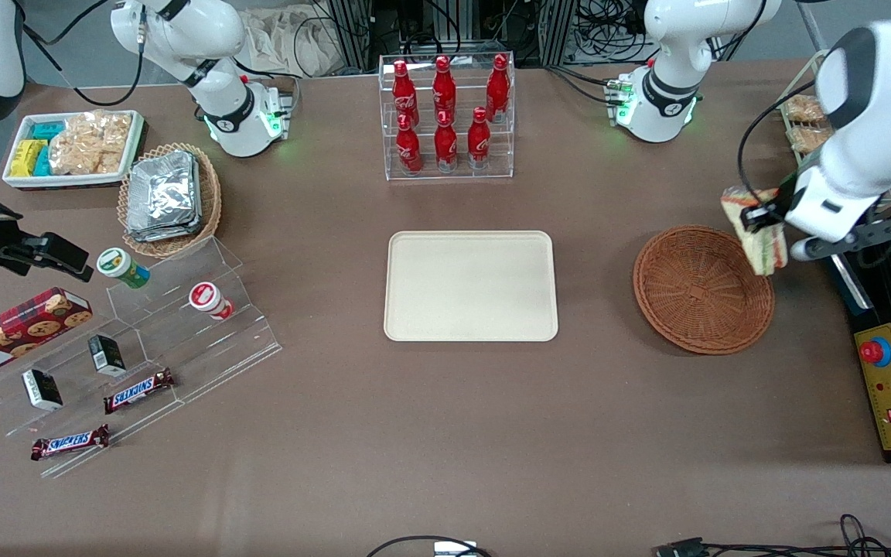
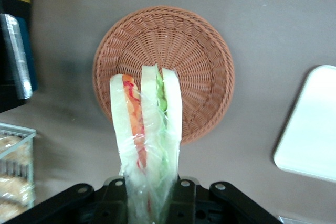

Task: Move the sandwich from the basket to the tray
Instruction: 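Carry the sandwich over to the cream tray with the left gripper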

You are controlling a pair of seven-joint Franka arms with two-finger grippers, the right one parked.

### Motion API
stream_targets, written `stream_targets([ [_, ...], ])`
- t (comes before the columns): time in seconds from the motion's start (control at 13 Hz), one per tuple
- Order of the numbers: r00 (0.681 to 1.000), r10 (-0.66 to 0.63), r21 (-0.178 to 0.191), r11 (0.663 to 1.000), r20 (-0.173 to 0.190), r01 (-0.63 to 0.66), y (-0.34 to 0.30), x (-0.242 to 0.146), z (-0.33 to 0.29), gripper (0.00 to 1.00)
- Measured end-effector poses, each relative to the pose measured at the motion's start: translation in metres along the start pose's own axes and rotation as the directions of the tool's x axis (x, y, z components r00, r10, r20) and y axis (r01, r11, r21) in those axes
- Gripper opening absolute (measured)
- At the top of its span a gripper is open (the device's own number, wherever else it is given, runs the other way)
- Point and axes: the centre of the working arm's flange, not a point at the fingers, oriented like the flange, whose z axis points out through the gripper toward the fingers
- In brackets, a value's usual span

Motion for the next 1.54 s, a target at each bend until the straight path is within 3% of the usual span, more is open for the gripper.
stream_targets([
  [0.23,0.997,0.071,-0.005,0.997,0.009,-0.071,0.024,-0.002,-0.055,0.22],
  [0.38,0.996,0.091,-0.015,0.996,0.0,-0.091,0.083,-0.005,-0.065,0.22],
  [0.69,0.998,0.047,-0.011,0.999,0.041,-0.047,0.242,-0.059,-0.045,0.22],
  [0.92,0.996,0.063,-0.037,0.997,0.06,-0.061,0.3,-0.078,-0.019,0.22],
  [1.08,0.993,0.111,-0.004,0.994,0.038,-0.111,0.324,-0.078,0.019,0.23],
  [1.23,0.984,0.18,0.047,0.983,-0.013,-0.179,0.346,-0.084,0.081,0.23],
  [1.38,0.959,0.274,0.121,0.957,-0.069,-0.264,0.353,-0.088,0.149,0.23],
  [1.54,0.934,0.348,0.155,0.93,-0.086,-0.332,0.353,-0.085,0.203,0.23],
])
